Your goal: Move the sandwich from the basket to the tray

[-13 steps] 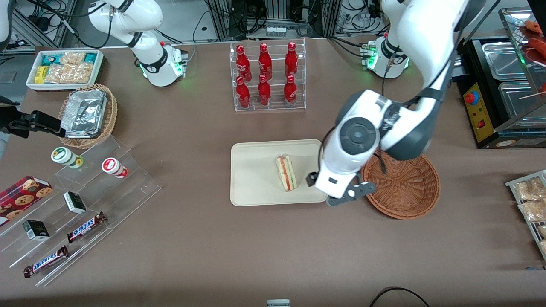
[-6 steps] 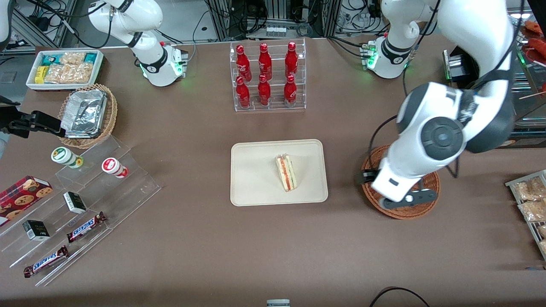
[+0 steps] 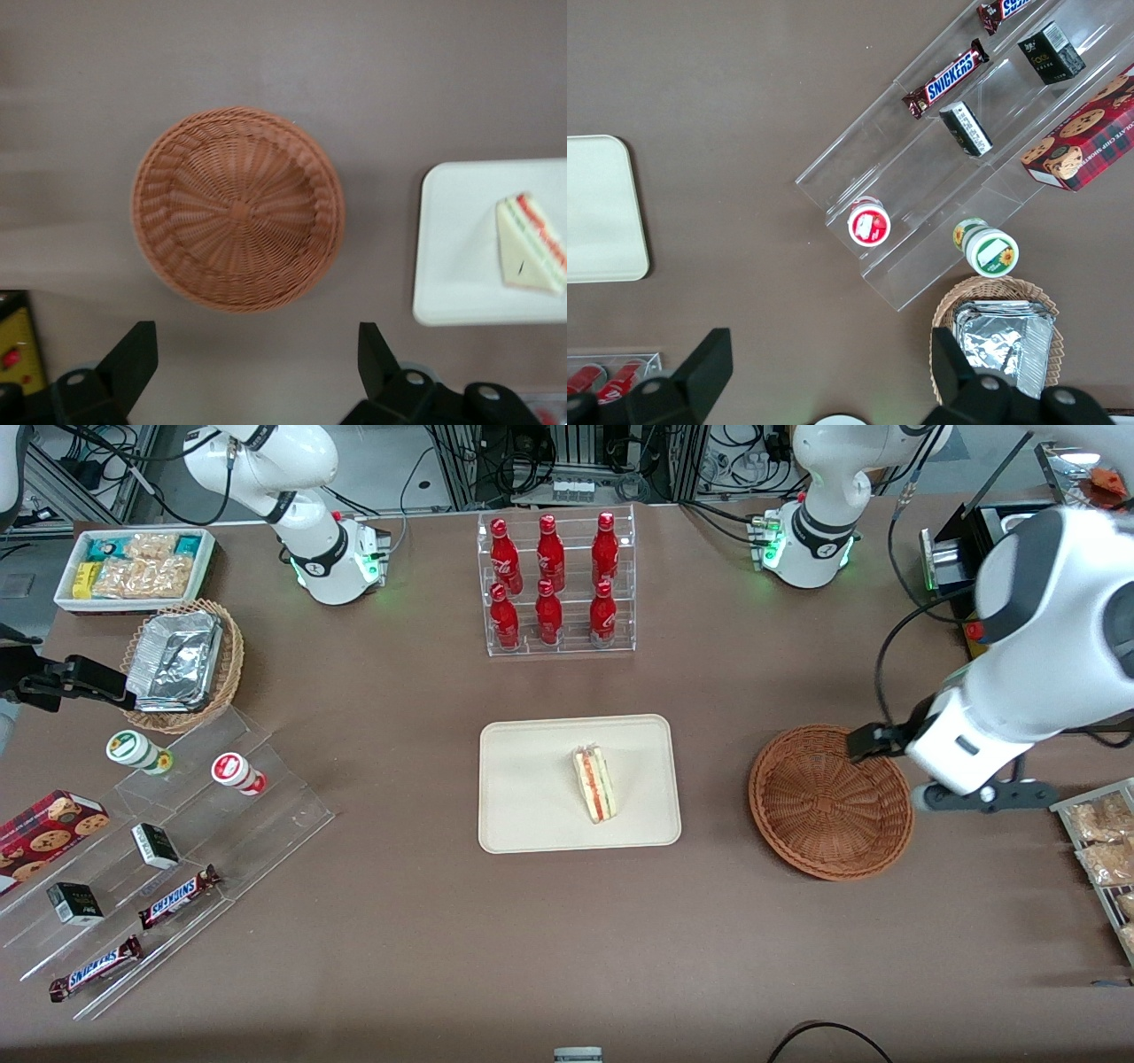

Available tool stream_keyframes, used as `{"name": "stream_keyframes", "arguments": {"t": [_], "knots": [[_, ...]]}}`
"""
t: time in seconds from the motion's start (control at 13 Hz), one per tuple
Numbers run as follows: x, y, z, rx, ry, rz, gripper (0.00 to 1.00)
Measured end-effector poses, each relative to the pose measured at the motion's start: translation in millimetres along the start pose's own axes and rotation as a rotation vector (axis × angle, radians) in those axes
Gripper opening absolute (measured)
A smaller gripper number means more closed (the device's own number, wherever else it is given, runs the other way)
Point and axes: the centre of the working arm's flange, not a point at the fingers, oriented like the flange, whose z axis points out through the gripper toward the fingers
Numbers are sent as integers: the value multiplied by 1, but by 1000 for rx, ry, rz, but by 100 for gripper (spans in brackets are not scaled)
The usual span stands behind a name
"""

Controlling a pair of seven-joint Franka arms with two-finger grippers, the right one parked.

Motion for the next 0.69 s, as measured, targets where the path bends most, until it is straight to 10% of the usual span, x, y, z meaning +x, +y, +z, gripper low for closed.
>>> {"name": "stream_keyframes", "arguments": {"t": [0.69], "knots": [[-82, -75, -75, 30, -61, 173, 100]]}}
